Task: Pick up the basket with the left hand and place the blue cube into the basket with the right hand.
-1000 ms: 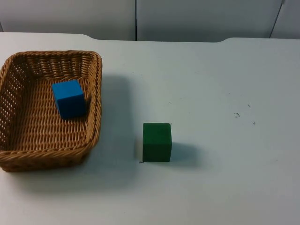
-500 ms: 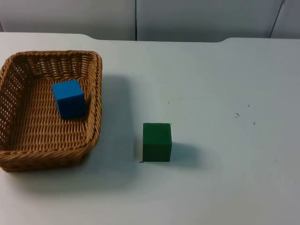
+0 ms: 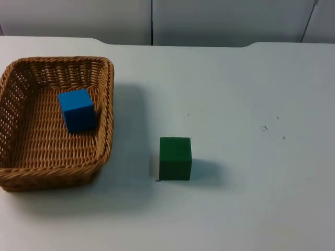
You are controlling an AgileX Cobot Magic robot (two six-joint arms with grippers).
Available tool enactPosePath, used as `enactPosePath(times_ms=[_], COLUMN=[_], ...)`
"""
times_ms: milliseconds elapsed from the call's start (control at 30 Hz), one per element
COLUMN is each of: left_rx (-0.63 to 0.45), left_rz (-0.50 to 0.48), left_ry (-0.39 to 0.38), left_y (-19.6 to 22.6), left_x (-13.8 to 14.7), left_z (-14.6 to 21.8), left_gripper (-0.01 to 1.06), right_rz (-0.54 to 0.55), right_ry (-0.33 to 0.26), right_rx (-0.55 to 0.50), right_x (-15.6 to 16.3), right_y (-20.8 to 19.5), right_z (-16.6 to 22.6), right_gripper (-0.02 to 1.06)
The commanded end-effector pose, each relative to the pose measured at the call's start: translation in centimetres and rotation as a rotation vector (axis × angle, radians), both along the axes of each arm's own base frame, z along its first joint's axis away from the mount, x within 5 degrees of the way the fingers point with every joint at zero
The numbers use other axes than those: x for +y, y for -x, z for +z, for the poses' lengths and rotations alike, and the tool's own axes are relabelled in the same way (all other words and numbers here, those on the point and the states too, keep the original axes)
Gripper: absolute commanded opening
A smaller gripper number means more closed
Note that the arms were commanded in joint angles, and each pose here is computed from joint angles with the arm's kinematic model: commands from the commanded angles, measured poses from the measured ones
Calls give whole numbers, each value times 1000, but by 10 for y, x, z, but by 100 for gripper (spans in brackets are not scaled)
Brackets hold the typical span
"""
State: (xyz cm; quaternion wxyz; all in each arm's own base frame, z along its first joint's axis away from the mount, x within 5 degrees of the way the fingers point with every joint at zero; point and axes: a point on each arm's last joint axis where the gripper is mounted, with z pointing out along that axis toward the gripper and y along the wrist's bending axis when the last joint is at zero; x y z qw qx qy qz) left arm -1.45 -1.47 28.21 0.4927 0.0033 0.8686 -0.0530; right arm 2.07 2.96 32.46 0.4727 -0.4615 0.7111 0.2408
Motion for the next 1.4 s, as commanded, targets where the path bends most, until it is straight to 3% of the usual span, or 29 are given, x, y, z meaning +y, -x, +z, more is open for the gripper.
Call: enactPosePath(times_ms=[0,333,400,433,767,1367], left_rx=[-20,-36,-37,-42,-63,-63], left_rz=[14,49,51,54,61,61], left_ry=[1,-46,-47,-52,-39,-39], left_y=[0,-1,-1,-2,-8,-8], left_x=[1,6,6,7,7,7], left_z=[1,2,2,2,-3,-3], left_gripper=[105,105,105,105,105,105], right_rz=[-1,-41,-45,-49,-64,-79], right_ry=[5,-55,-52,-17,60,-3], right_rx=[13,65,74,110,139,55], right_x=[-8,-55,-55,-58,-49,-40], right_y=[4,27,27,28,22,14], right_z=[-4,-21,-21,-24,-45,-46], right_gripper=[105,105,105,105,105,105])
